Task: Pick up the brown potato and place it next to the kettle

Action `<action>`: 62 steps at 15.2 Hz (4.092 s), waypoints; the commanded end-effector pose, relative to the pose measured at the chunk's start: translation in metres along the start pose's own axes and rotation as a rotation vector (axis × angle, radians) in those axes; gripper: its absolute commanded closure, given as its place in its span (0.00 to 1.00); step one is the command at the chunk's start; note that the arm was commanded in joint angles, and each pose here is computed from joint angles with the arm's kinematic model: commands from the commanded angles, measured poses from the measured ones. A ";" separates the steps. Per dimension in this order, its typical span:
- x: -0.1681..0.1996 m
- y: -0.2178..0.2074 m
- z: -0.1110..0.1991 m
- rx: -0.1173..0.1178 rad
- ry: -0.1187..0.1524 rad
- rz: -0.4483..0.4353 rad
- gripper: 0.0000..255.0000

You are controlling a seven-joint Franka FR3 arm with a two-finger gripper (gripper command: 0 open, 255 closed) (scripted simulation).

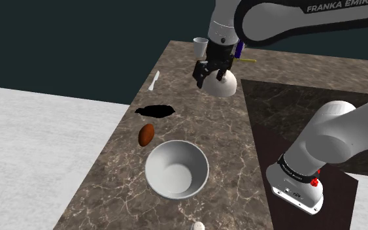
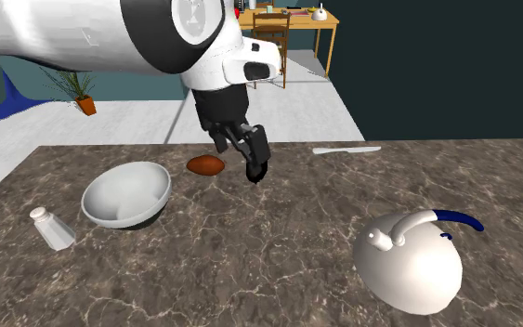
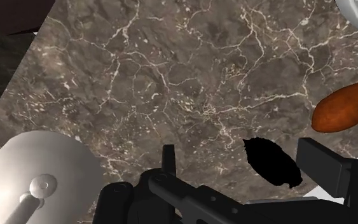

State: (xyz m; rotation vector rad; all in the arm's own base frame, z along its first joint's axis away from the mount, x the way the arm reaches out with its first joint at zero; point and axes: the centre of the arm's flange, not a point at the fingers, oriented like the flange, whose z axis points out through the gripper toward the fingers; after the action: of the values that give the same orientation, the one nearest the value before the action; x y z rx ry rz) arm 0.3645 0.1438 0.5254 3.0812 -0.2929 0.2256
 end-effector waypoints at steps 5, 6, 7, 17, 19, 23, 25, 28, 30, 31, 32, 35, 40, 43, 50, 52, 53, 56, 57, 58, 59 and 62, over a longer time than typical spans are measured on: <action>0.013 -0.061 0.046 0.027 -0.033 0.067 0.00; 0.015 -0.071 0.053 0.031 -0.038 0.077 0.00; 0.017 -0.081 0.061 0.035 -0.043 0.088 0.00; 0.044 -0.183 0.133 0.078 -0.097 0.195 0.00; 0.051 -0.203 0.147 0.086 -0.108 0.217 0.00; 0.057 -0.225 0.167 0.095 -0.120 0.239 0.00; 0.056 -0.226 0.177 0.095 -0.120 0.239 0.00; 0.054 -0.228 0.193 0.095 -0.120 0.239 0.00; 0.053 -0.229 0.201 0.095 -0.120 0.239 0.00; 0.053 -0.229 0.201 0.095 -0.120 0.239 0.00; 0.053 -0.229 0.201 0.095 -0.120 0.239 0.00; 0.053 -0.229 0.201 0.095 -0.120 0.239 0.00; 0.053 -0.229 0.201 0.095 -0.120 0.239 1.00; 0.053 -0.229 0.201 0.095 -0.120 0.239 1.00; 0.056 -0.228 0.186 0.095 -0.120 0.239 1.00; 0.057 -0.228 0.175 0.095 -0.120 0.239 1.00; 0.058 -0.228 0.170 0.095 -0.120 0.239 1.00; 0.060 -0.228 0.154 0.095 -0.120 0.239 1.00; 0.061 -0.227 0.149 0.095 -0.120 0.239 1.00; 0.062 -0.227 0.144 0.095 -0.120 0.239 1.00; 0.063 -0.227 0.139 0.095 -0.120 0.239 1.00; 0.065 -0.227 0.123 0.095 -0.120 0.239 1.00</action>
State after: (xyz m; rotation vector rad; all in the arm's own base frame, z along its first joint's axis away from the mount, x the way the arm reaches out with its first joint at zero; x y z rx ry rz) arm 0.4885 0.3486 0.4031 3.1541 -0.6765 0.0638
